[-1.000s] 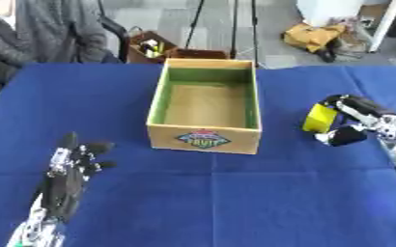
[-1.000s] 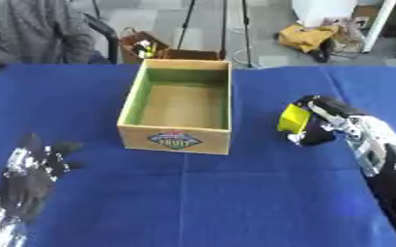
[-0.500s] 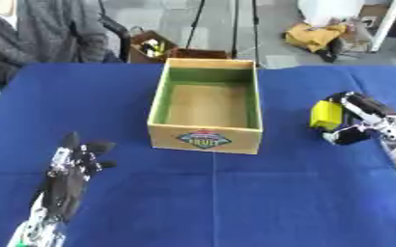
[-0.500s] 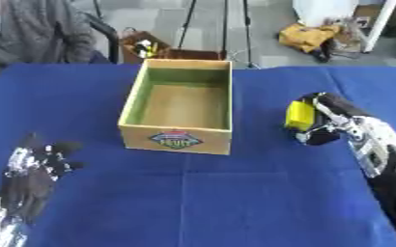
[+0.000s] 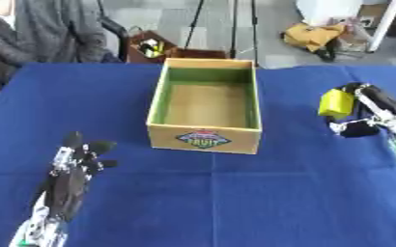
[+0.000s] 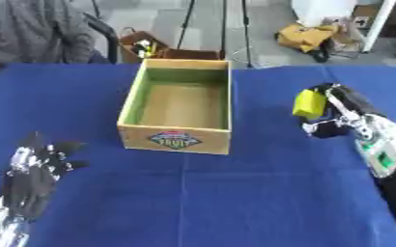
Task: Pick up objects on the table and place them in the box.
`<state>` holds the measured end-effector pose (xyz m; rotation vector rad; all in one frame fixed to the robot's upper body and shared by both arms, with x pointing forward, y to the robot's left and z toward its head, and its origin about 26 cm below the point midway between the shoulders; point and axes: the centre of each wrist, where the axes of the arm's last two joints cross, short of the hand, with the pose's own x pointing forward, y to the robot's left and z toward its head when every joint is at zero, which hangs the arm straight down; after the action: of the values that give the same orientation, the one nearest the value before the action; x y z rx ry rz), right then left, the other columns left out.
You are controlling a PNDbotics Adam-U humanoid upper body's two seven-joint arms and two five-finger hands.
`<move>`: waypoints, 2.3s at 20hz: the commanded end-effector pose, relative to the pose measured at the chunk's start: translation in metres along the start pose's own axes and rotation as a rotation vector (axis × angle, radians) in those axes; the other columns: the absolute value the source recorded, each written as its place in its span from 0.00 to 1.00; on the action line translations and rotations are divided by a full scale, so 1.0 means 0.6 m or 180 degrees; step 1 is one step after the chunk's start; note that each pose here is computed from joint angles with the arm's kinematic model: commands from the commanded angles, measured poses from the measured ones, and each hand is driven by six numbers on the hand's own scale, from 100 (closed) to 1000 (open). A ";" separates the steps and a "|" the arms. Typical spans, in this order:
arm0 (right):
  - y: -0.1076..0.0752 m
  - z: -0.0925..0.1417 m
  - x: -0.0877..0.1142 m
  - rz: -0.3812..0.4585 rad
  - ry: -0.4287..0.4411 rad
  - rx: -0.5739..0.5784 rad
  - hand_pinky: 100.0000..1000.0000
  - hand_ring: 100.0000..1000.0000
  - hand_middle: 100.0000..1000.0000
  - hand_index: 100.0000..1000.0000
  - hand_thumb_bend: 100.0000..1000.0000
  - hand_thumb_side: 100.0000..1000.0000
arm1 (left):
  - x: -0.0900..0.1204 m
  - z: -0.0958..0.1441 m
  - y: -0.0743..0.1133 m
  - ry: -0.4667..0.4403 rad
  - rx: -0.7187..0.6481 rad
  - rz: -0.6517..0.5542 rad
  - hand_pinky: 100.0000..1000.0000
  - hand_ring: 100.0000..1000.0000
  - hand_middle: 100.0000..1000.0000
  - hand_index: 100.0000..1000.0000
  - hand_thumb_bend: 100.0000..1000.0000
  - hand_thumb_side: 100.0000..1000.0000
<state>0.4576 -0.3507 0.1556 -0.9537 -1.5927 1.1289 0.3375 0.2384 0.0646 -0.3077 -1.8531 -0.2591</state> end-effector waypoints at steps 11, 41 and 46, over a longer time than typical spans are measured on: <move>-0.077 -0.054 0.140 0.0351 -0.1006 -0.0068 0.33 0.40 0.47 0.58 0.00 0.04 | 0.008 0.000 0.006 -0.0025 -0.0015 -0.0055 0.70 0.88 0.67 0.61 0.27 1.00; 0.004 -0.112 0.268 0.0798 -0.1769 0.0920 0.86 0.91 0.89 0.87 0.45 0.45 | 0.013 -0.015 -0.012 -0.0086 -0.0164 0.0007 0.70 0.87 0.66 0.61 0.28 1.00; -0.014 -0.109 0.270 0.0676 -0.1776 0.0697 0.83 0.88 0.83 0.84 0.32 0.43 | 0.011 -0.013 -0.011 -0.0076 -0.0148 0.0009 0.70 0.87 0.66 0.61 0.28 1.00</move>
<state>0.4775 -0.1820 0.1900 -0.6546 -1.7128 1.8248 0.3389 0.2294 0.0663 -0.3485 -1.8506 -0.2928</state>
